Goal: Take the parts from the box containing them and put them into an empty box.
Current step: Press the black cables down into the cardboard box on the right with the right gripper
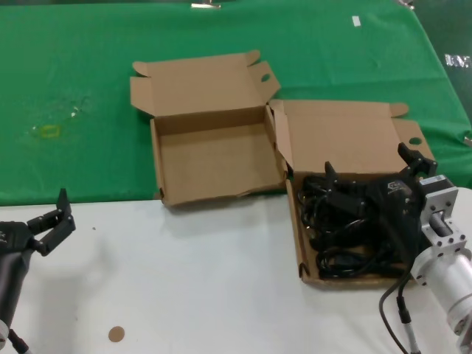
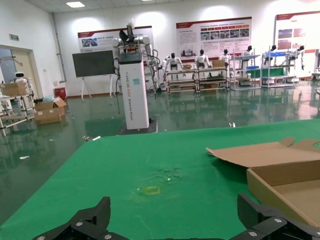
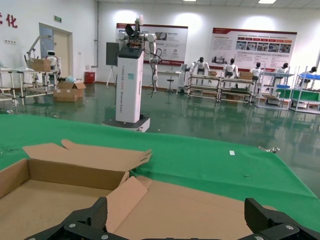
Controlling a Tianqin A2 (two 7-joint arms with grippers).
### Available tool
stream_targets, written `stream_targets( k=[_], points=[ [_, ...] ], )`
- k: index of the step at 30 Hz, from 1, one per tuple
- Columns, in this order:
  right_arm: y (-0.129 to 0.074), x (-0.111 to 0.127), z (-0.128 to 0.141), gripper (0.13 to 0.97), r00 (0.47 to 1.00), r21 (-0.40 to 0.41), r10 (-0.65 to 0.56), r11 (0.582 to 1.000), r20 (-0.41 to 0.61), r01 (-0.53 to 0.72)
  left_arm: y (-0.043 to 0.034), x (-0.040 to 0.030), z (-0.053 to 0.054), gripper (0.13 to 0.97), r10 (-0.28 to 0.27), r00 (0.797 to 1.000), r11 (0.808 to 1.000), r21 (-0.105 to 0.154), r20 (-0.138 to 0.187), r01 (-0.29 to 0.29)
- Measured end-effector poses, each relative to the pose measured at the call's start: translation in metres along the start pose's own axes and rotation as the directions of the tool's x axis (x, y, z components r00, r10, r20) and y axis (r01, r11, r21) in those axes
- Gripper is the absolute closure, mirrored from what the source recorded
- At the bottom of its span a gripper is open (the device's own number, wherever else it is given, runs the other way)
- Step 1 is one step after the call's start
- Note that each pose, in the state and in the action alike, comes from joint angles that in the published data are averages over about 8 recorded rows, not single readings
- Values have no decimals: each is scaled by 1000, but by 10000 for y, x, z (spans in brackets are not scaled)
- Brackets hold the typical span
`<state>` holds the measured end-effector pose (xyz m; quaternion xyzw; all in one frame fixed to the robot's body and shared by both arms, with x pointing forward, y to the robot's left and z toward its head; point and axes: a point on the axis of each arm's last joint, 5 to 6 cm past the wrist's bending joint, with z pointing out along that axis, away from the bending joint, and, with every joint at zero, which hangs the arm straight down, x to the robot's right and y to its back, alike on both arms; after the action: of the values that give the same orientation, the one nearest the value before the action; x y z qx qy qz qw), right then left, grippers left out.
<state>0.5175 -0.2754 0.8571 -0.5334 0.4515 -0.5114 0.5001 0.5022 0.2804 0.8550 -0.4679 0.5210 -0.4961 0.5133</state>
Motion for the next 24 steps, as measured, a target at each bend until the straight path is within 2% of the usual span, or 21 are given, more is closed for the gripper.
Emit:
stream_targets(
  k=[4, 13, 24],
  points=[
    [0, 0, 0, 130, 1000, 0, 0, 1000, 0, 0, 0, 0, 0, 184, 0, 1000, 1000, 0, 0, 0],
    [0, 1, 0, 130, 1000, 0, 0, 1000, 0, 0, 0, 0, 0, 307, 0, 1000, 1000, 0, 0, 0],
    [-60, 50, -2, 130, 1000, 4, -15, 1000, 22, 15, 0, 0, 0, 555, 0, 1000, 1000, 0, 0, 0]
  ],
)
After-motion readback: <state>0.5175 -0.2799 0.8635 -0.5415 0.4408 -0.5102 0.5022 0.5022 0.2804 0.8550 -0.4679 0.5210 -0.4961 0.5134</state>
